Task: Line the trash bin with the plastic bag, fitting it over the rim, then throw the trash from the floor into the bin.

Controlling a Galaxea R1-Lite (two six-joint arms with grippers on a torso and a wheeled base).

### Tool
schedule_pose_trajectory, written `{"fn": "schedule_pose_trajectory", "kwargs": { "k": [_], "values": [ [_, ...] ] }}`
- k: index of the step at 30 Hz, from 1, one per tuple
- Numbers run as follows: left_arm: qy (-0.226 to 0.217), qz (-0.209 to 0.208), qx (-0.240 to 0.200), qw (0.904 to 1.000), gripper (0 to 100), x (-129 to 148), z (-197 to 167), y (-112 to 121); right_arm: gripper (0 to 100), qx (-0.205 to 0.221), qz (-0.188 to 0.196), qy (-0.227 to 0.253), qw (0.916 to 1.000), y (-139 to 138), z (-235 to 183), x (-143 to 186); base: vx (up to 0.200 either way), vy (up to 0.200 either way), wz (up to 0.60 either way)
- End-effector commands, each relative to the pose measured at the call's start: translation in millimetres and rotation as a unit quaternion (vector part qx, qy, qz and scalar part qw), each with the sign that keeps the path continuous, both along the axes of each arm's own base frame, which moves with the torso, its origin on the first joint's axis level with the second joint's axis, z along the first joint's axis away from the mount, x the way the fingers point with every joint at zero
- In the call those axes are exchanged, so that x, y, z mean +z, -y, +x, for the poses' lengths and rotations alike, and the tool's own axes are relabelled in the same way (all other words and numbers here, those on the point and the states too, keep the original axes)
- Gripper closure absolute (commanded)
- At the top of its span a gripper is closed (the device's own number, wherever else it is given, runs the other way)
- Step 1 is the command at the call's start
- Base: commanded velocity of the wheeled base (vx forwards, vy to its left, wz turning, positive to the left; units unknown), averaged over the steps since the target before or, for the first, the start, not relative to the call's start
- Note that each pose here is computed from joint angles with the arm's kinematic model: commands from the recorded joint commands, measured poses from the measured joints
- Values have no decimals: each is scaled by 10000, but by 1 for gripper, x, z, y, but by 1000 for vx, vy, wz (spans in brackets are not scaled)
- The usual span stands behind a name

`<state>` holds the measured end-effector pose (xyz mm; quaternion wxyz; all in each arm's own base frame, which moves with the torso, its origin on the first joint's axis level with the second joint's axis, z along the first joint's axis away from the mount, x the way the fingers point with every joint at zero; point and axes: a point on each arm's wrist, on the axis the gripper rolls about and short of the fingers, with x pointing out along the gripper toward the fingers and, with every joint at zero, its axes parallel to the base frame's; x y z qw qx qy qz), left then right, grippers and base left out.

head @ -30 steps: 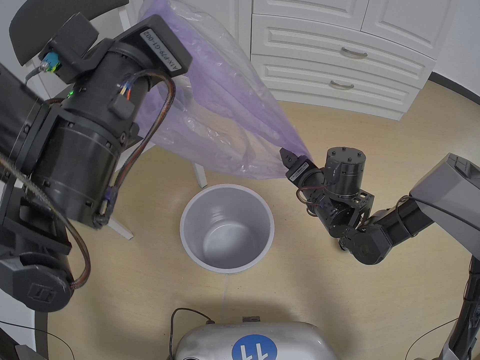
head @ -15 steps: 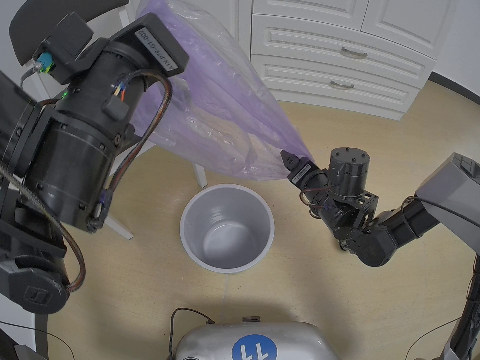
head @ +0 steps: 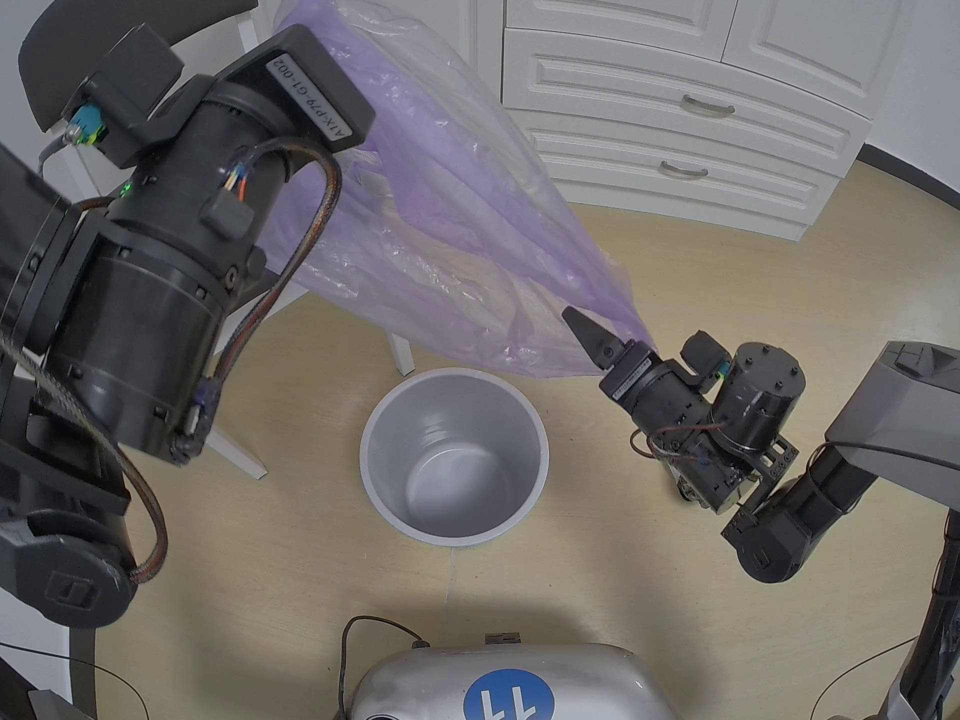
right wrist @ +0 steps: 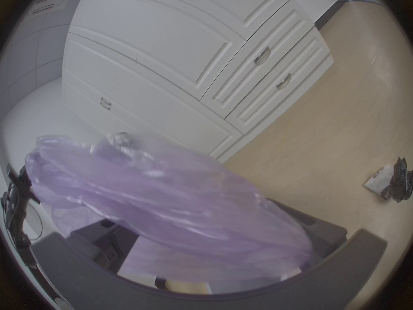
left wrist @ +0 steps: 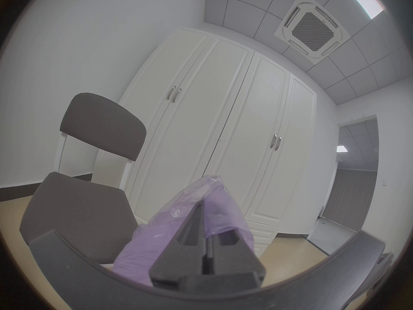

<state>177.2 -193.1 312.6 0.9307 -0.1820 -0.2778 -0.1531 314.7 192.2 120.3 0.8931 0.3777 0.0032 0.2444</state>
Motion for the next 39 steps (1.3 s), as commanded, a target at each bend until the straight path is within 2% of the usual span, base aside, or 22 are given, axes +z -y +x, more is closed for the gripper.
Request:
{"fn": "schedule_pose_trajectory", "kwargs": {
  "k": [1,13,22,28,33,39],
  "values": [
    [14,-25,5,10000,100,1,-1,-1,0,139,-304,-303,9990,8,-4,-28,0,0,0],
    [8,-10,0,10000,100,1,-1,-1,0,102,-309,-241,9992,10,-4,-24,0,0,0],
    [3,-4,0,10000,100,0,-2,-2,0,-277,-537,70,9981,12,0,-14,0,0,0],
    [14,-10,-4,10000,100,1,-3,-3,0,-355,-662,134,9971,13,3,-15,0,0,0],
    [17,-22,-8,10000,100,1,-3,-3,0,-633,-707,238,9952,14,9,-12,0,0,0],
    [24,-21,-4,10000,100,2,-3,-3,0,-775,-858,333,9927,18,14,-12,0,0,0]
  ]
}}
